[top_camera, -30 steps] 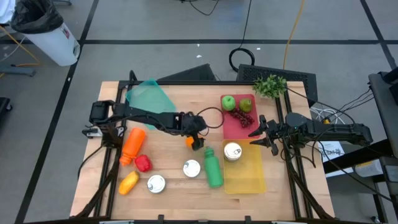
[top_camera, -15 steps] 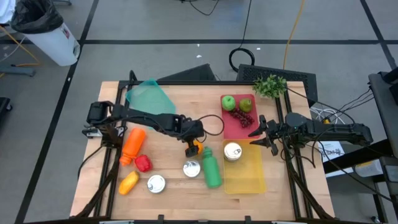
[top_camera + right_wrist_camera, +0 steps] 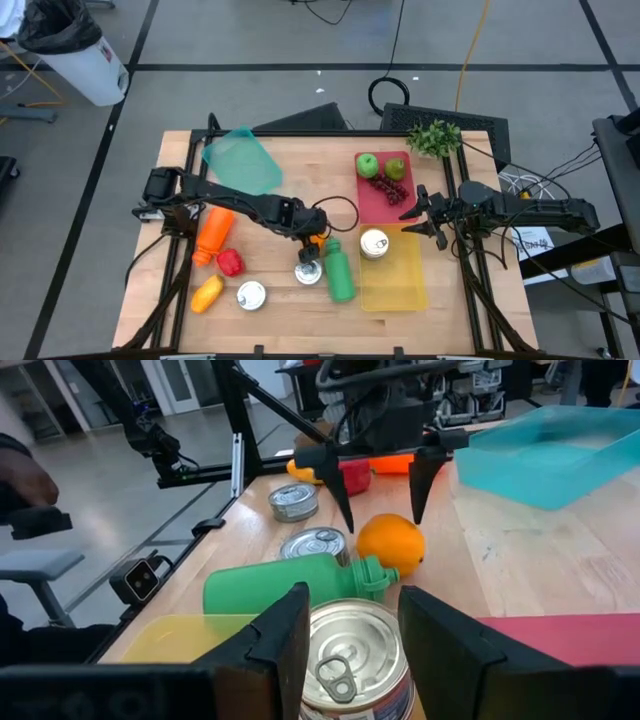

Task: Pick & Place Food Item
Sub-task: Put the orange into the pink bin

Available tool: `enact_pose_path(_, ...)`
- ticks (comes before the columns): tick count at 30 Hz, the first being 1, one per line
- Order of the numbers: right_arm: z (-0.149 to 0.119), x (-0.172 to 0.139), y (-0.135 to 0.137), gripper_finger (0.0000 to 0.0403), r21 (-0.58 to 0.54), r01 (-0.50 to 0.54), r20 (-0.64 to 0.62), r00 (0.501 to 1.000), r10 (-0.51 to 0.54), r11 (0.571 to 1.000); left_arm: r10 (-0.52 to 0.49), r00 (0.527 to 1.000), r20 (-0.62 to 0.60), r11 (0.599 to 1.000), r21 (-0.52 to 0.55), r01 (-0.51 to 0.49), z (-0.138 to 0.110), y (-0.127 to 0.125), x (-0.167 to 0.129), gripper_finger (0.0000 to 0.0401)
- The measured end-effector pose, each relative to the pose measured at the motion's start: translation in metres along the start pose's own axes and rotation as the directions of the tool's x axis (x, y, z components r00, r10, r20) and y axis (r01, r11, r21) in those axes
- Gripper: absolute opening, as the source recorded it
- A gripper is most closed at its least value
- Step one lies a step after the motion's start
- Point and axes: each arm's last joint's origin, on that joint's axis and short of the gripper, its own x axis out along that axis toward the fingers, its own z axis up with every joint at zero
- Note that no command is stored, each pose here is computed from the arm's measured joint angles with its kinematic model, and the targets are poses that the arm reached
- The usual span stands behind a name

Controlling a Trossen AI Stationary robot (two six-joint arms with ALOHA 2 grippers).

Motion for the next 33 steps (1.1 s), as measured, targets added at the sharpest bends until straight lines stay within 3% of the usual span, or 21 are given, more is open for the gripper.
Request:
enact_pose_path(10, 0.001, 0.001, 0.0, 0.0141, 0.005, 0.0, 0.007, 1.0, 0.0, 1.0, 0.089, 0.995, -0.034, 0.996, -0.024, -0.09, -0.005, -0.001, 0.029, 0.0374)
enact_pose_path(18, 0.001, 0.002, -0.001, 0.0141, 0.005, 0.001, 0.007, 1.0, -0.001, 1.0, 0.142, 0.99, -0.026, 0.989, 0.034, -0.141, -0.006, 0.001, 0.034, 0.0372)
enact_pose_path(27, 0.001, 0.002, -0.001, 0.0141, 0.005, 0.001, 0.006, 1.0, -0.001, 1.0, 0.189, 0.982, 0.011, 0.98, 0.054, -0.189, -0.004, 0.004, 0.033, 0.0275)
enact_pose_path(33, 0.001, 0.002, -0.001, 0.0141, 0.005, 0.001, 0.006, 1.0, -0.001, 1.0, 0.199, 0.98, -0.001, 0.979, 0.054, -0.198, 0.005, 0.004, 0.025, 0.026)
